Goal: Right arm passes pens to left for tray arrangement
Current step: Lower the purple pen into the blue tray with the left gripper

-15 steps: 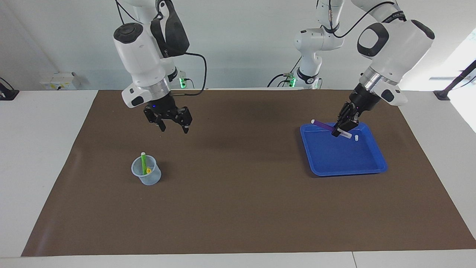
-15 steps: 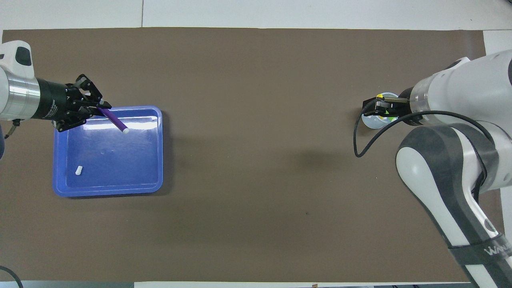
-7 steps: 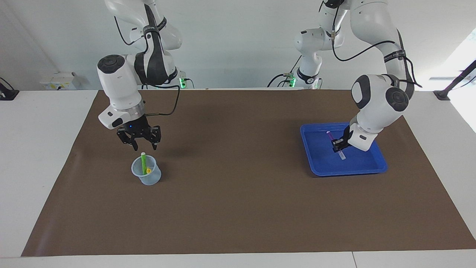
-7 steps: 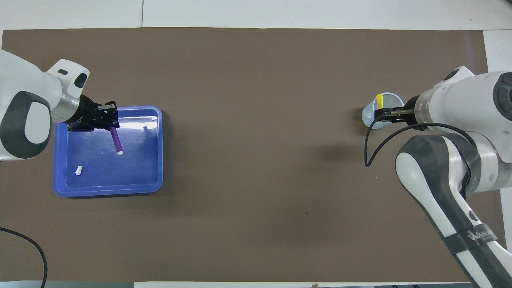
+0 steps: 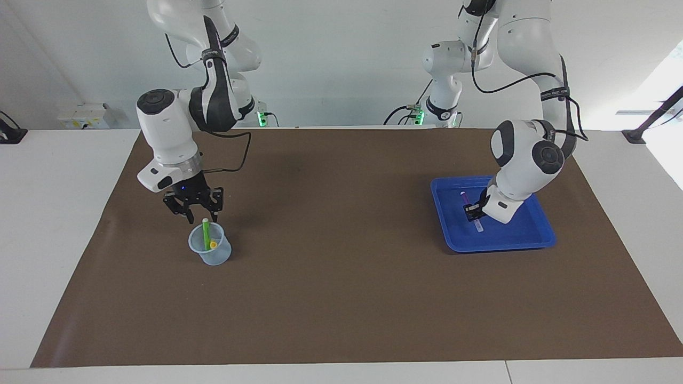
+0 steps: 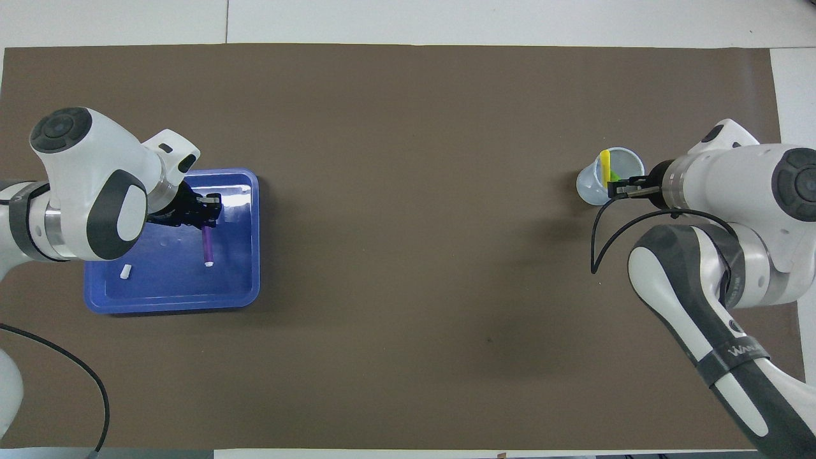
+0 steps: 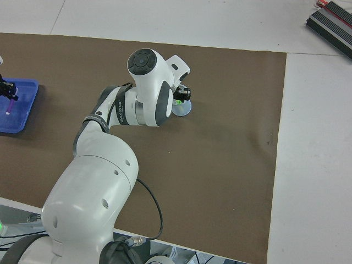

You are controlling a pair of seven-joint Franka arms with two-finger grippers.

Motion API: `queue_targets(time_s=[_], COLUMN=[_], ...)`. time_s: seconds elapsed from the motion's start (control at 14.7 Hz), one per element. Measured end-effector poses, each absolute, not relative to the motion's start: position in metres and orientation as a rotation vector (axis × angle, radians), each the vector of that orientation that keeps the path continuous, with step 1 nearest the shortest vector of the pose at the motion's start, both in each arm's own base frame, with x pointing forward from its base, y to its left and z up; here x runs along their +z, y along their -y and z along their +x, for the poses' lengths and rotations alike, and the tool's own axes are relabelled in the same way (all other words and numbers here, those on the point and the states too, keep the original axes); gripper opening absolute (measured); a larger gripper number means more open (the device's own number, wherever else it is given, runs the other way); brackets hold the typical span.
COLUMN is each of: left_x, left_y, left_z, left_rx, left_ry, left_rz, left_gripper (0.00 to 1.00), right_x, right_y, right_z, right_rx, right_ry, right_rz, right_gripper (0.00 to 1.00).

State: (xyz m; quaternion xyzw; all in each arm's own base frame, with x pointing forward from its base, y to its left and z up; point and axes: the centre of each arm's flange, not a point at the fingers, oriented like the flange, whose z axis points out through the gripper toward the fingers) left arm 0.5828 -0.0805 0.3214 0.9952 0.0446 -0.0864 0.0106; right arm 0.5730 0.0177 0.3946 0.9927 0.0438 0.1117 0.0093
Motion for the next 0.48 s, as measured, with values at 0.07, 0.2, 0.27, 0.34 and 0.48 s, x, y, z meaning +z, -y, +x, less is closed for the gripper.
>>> queue_targets(time_s=[0.07, 0.2, 0.27, 0.34, 0.48], left_x=[0.3180, 0.3141, 0.3134, 0.3132, 0.3134], left_y=[0.0820, 0.0828, 0.0829, 0.0831, 0.0836], left_z=[0.5830, 0.5837, 0.5838, 0.5838, 0.5841], left_rx=[-0.265, -0.254, -0.250, -0.247, -0.243], left_ry=[-0.134, -0.129, -0.124, -0.119, -0.108], left_rz=[3.107, 3.108, 3.108, 3.108, 3.108], left_gripper=[0.19, 0.19, 0.19, 0.22, 0.30], right_x=[0.3935, 0.3923, 0.3910, 0.3897, 0.3879], right_y=[-0.0178, -0.0178, -0.0178, -0.0179, -0.0179], right_z=[0.5735, 0.5730, 0.5723, 0.5716, 0.5706], right_rx=[0.351, 0.347, 0.343, 0.339, 0.333], right_ry=[-0.138, -0.138, -0.138, -0.139, -0.139], right_rz=[3.100, 3.101, 3.101, 3.102, 3.102], right_gripper=[0.52, 0.51, 0.50, 0.48, 0.40])
